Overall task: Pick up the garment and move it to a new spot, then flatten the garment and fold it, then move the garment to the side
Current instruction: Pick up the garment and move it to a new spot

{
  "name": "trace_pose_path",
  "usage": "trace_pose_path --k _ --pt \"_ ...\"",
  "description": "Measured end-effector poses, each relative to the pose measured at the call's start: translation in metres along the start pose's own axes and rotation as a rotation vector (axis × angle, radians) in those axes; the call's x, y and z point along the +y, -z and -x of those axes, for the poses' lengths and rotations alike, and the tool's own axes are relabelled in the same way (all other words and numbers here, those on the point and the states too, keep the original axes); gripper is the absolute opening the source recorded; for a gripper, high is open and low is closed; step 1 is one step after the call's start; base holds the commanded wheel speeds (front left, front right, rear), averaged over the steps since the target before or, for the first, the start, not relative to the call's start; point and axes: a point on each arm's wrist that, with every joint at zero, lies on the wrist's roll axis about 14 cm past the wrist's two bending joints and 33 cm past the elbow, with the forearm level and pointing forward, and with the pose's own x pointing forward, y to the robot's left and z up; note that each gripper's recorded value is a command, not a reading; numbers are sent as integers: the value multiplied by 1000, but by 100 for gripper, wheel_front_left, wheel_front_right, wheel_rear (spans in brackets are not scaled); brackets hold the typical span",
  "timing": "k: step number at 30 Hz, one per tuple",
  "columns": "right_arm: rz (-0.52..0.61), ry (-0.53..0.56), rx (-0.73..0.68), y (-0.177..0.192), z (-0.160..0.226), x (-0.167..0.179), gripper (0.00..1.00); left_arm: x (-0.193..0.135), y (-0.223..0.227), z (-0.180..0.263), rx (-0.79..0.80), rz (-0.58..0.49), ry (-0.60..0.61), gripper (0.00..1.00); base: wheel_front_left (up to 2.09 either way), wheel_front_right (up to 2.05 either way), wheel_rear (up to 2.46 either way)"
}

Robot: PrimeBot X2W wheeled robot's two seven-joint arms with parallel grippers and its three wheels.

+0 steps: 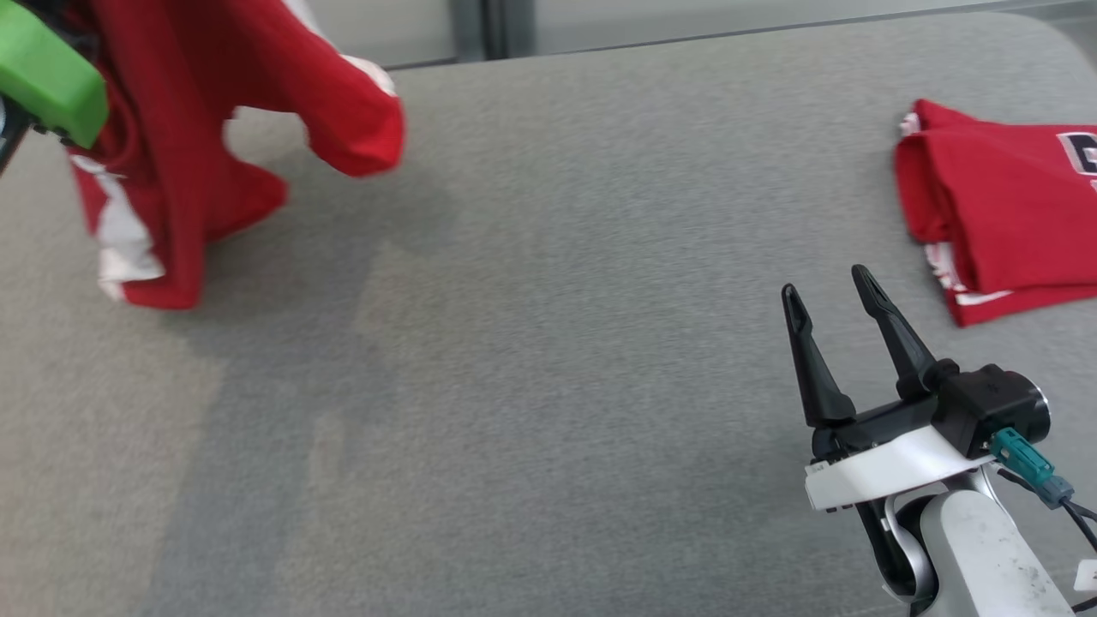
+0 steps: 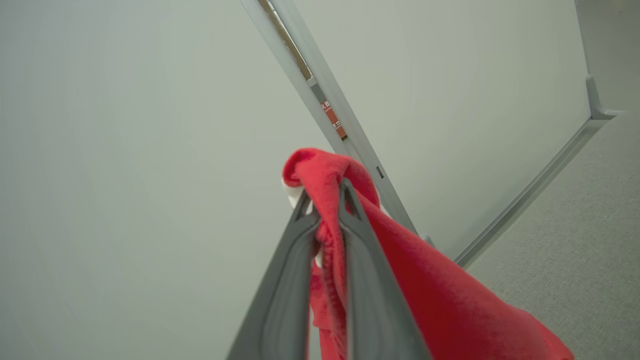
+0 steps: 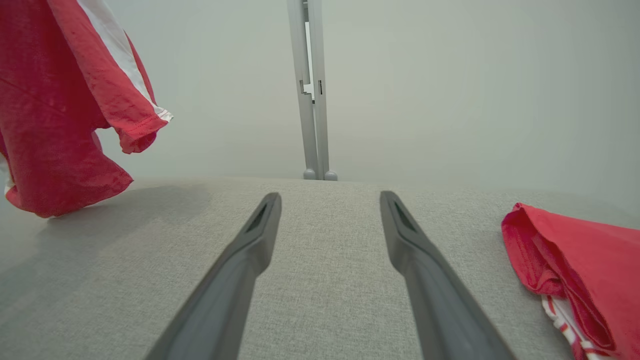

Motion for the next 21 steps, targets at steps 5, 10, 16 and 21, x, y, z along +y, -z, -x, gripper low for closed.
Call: trace_pose_path --k 5,10,16,21 --pt "26 85 -46 -23 26 -23 100 -50 -43 -25 -94 -8 125 0 0 0 0" --pt "46 150 -85 -41 48 -40 100 -124 -54 -29 -138 3 274 0 0 0 0" --pt "50 194 -105 -50 64 -49 100 -233 -19 12 -99 85 469 0 0 0 0" --pt "43 191 -94 -45 61 -47 100 -308 44 71 65 211 551 0 0 0 0"
